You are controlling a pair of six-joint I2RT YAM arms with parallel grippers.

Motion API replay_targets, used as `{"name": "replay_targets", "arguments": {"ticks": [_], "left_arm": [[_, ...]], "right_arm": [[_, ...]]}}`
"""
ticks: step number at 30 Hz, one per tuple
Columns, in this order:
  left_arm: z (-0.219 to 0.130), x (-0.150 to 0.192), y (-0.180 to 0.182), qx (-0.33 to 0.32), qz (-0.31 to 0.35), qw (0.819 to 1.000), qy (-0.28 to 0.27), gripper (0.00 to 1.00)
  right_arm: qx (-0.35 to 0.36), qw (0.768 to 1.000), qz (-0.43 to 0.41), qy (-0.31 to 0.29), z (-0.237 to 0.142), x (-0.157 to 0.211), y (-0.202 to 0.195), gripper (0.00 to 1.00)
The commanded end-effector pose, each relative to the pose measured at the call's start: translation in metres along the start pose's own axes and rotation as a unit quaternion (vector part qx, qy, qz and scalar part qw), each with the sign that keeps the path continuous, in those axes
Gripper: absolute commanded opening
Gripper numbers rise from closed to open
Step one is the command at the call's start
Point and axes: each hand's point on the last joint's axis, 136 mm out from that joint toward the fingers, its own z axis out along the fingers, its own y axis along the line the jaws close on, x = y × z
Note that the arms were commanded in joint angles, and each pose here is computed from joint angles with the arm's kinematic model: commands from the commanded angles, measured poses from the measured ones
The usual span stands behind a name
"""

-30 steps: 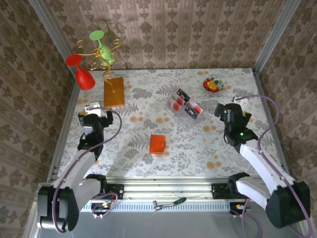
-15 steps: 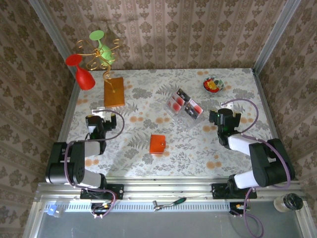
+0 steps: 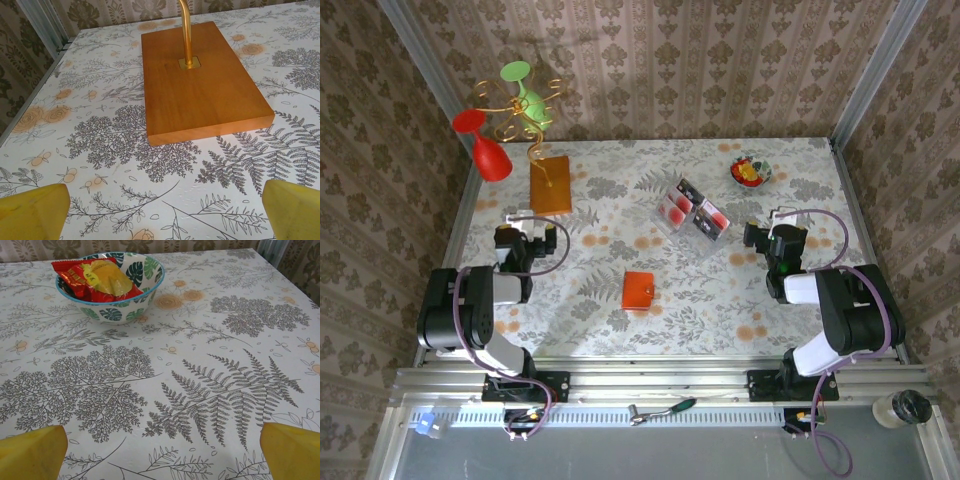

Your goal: Put the credit cards into the card holder

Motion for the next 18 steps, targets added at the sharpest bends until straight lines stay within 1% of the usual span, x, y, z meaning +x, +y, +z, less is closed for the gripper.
{"name": "replay_targets", "arguments": {"ticks": [1, 9, 16, 18], "left_arm": [[0.0016, -0.0066, -0.0022, 0.01, -0.009, 1.0, -0.007, 1.0], [0.0017, -0.007, -0.0024, 0.009, -0.007, 1.0, -0.008, 1.0], [-0.0001, -0.0067, 0.0045, -0.025, -0.008, 1.0, -0.01, 1.0], [0.0003, -0.0061, 0.0046, -0.025, -0.009, 1.0, -0.007, 1.0]], "right_arm": [[-0.007, 1.0, 0.005, -0.03, -0.0014, -0.0162, 0.0029, 1.0], [-0.008, 0.999, -0.005, -0.033, -0.0021, -0.0168, 0.0077, 1.0], [-0.01, 0.999, -0.004, -0.03, -0.0014, -0.0159, 0.0075, 1.0], [-0.012, 1.0, -0.004, -0.023, 0.0017, -0.0152, 0.0081, 1.0]]}}
